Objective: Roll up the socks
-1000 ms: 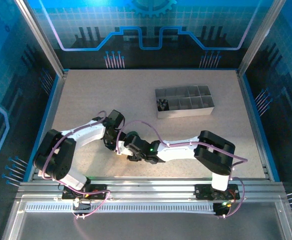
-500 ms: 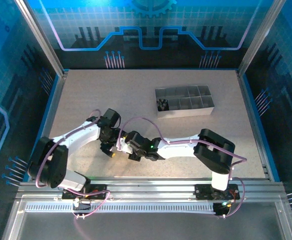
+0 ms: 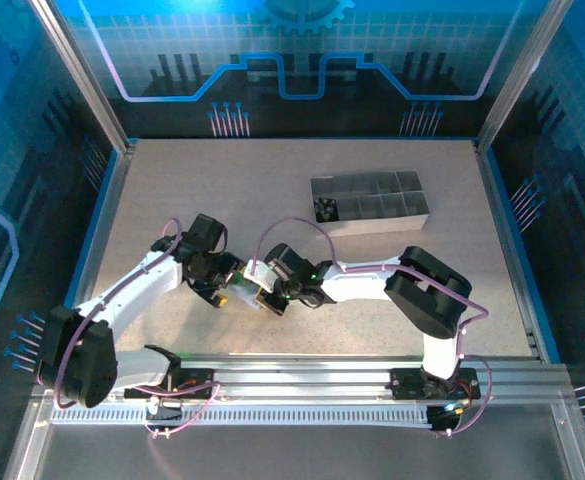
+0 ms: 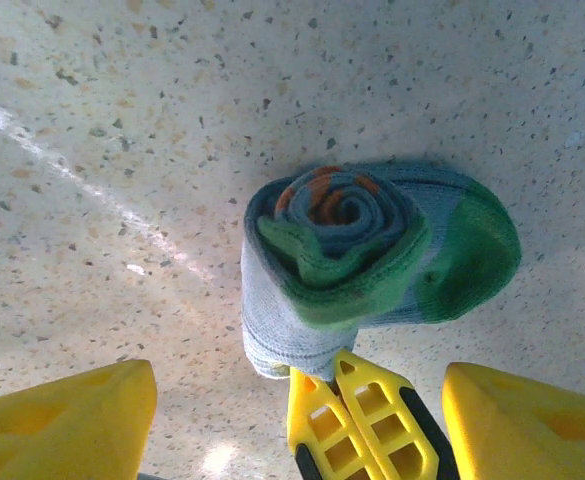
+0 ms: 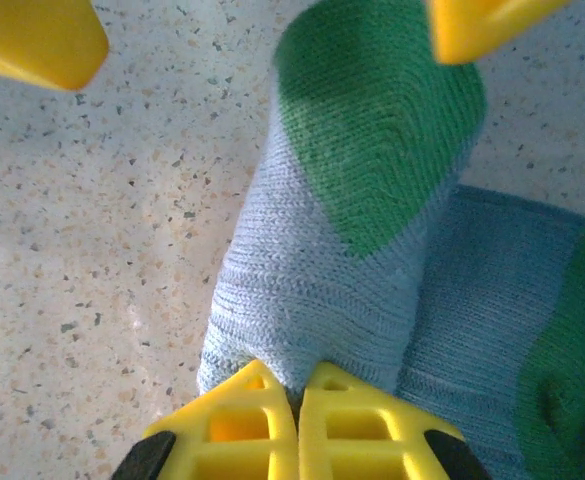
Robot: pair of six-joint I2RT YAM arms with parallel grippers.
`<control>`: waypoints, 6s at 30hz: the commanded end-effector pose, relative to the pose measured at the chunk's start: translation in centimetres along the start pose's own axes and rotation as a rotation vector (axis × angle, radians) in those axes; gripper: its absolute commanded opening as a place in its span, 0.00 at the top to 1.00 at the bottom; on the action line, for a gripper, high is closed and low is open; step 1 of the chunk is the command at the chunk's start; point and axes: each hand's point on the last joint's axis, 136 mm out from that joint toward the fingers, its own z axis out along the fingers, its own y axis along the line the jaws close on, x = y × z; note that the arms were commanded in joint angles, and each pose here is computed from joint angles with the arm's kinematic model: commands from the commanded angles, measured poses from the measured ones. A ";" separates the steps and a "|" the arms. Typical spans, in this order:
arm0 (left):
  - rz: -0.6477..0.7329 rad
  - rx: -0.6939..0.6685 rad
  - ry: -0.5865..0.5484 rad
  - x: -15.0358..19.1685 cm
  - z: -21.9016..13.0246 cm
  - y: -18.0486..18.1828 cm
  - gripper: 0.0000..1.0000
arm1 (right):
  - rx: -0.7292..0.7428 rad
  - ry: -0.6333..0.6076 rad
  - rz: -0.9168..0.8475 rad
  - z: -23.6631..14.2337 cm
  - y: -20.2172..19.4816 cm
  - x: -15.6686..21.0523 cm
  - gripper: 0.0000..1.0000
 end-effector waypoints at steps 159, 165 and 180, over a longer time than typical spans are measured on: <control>-0.064 -0.151 0.156 -2.7 7.8 0.5 0.46 | -0.264 0.143 0.595 3.8 -0.2 -2.8 1.00; -0.078 -0.055 0.046 -4.4 3.2 -2.6 0.08 | -0.229 0.118 0.766 2.3 -1.2 -2.5 1.00; -0.079 0.139 -0.122 -5.4 -5.3 -5.5 0.02 | -0.026 0.060 1.260 -10.8 -6.3 -4.4 1.00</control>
